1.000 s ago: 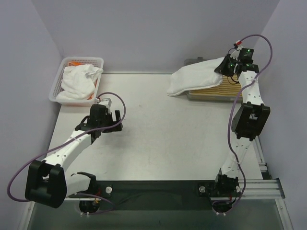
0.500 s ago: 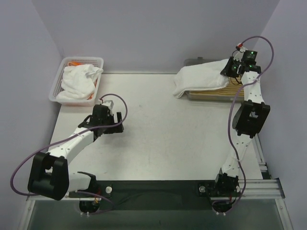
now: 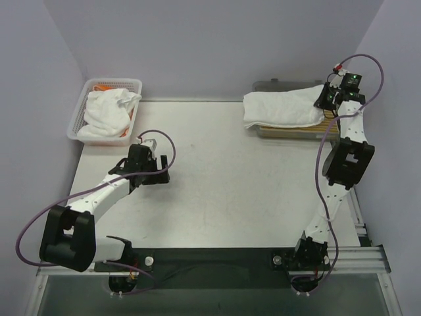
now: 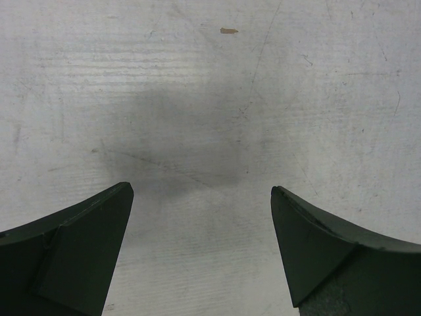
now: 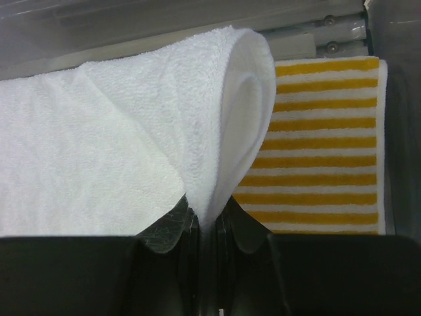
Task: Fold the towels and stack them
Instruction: Neatly place the folded towel into the bin
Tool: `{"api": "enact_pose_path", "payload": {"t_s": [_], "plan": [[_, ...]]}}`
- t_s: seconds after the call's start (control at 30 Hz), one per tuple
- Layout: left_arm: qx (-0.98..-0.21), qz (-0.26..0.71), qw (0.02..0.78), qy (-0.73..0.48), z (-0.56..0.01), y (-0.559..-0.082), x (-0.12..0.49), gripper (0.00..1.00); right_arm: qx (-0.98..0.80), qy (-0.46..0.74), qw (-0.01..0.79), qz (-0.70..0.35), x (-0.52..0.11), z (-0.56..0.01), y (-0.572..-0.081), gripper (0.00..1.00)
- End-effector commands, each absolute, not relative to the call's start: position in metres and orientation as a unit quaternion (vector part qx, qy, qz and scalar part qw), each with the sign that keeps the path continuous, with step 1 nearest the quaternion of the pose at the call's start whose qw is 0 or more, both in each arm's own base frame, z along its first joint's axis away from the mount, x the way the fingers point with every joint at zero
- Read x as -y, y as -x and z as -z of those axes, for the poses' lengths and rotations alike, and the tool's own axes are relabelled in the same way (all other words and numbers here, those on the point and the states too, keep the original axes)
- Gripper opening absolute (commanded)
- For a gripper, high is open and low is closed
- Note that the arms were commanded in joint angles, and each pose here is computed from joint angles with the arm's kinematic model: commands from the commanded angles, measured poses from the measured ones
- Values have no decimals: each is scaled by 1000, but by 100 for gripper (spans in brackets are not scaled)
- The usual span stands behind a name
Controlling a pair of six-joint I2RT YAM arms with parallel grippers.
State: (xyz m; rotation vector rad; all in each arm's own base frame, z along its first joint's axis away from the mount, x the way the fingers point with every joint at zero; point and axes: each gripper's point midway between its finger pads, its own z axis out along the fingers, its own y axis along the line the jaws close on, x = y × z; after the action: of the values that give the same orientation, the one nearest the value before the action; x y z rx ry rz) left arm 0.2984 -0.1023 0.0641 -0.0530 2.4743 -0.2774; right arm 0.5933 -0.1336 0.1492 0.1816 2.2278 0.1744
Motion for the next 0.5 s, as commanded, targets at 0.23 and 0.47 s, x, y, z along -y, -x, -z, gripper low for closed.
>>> {"api": "enact_pose_path", "payload": {"t_s": [0.23,0.47], "plan": [[-934,112,339,10,-74,-310,107,98,-871,-74,485,-12,173,-191,-599,1],[-934,114,338,10,-73,-310,108,98,-869,-76,489,-1,181,-194,-598,1]]}}
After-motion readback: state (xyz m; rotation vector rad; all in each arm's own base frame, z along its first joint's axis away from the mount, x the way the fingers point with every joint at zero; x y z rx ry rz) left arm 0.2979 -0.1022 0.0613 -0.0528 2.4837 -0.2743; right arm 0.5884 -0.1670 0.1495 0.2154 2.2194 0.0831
